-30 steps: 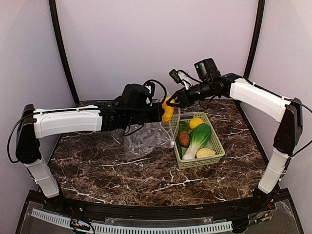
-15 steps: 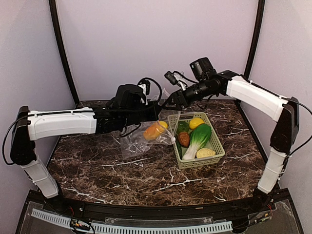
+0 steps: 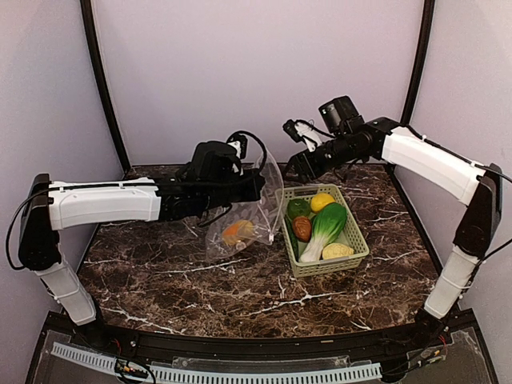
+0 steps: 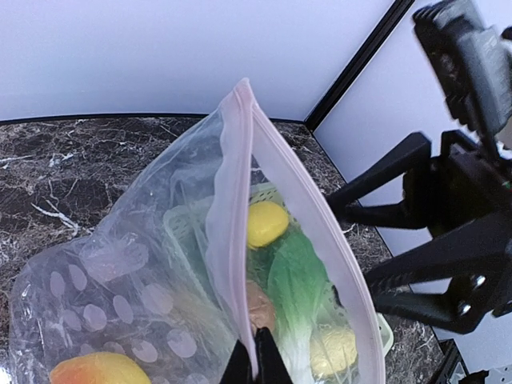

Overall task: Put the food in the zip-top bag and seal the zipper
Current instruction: Adjust the zipper food storage bag at the center of the board.

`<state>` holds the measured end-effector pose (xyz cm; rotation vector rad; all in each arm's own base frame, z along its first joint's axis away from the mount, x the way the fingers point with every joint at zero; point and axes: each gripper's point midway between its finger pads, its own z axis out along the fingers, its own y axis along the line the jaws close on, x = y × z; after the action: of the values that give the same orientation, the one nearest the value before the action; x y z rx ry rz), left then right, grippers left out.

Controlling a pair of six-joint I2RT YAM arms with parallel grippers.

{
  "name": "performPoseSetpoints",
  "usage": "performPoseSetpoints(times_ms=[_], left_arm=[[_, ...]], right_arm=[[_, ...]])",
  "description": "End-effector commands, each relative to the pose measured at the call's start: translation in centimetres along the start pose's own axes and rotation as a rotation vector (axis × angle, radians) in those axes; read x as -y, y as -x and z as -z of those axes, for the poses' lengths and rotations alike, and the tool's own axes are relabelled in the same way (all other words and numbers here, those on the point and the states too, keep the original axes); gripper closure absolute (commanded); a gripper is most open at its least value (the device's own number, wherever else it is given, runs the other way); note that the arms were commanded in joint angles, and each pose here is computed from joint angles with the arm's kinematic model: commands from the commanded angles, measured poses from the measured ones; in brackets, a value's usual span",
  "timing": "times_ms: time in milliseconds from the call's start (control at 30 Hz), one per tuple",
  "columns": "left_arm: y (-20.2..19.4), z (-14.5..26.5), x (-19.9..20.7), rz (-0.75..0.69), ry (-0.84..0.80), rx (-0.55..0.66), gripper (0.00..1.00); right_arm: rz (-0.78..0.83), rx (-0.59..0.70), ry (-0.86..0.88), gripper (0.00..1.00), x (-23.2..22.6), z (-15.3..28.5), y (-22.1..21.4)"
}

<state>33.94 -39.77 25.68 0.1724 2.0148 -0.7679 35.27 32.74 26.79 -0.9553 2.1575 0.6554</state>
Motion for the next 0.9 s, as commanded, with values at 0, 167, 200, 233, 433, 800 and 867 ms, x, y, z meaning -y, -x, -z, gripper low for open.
performPoseSetpoints(times_ms=[0, 167, 200, 233, 433, 800, 867], left_arm=[[-0.7, -0.4, -0.1, 0.0, 0.008, -0.006, 0.99], [-0.9, -0.6, -0.3, -0.007, 0.018, -0.009, 0.99], [-0.9, -0.6, -0.4, -0.007, 0.019, -0.01, 0.99], [-1.0, -0.6, -0.4, -0.008, 0.019, -0.011, 0.99], [-1.0, -0.8, -0.4, -0.011, 0.022, -0.011, 0.99], [-0.8, -0.9, -0.2, -0.03, 0.047, -0.016, 0.99], [-0.4, -0.4, -0.1, -0.05, 0.075, 0.001, 0.99]], right_arm=[[-0.044, -0.06, 0.066, 0.37, -1.2, -0.8, -1.9], [-0.071, 0.007, 0.117, 0.39, -2.5, 0.8, 0.2], [-0.075, 0.014, 0.135, 0.4, -2.9, 1.0, 0.3], [-0.082, 0.018, 0.142, 0.41, -3.0, 1.0, 0.4], [-0.088, 0.021, 0.214, 0.45, -4.5, 1.1, 0.4], [-0.086, -0.081, -0.014, 0.61, -2.4, -2.2, -1.7], [-0.103, -0.088, -0.035, 0.71, -2.0, -2.6, -1.7]])
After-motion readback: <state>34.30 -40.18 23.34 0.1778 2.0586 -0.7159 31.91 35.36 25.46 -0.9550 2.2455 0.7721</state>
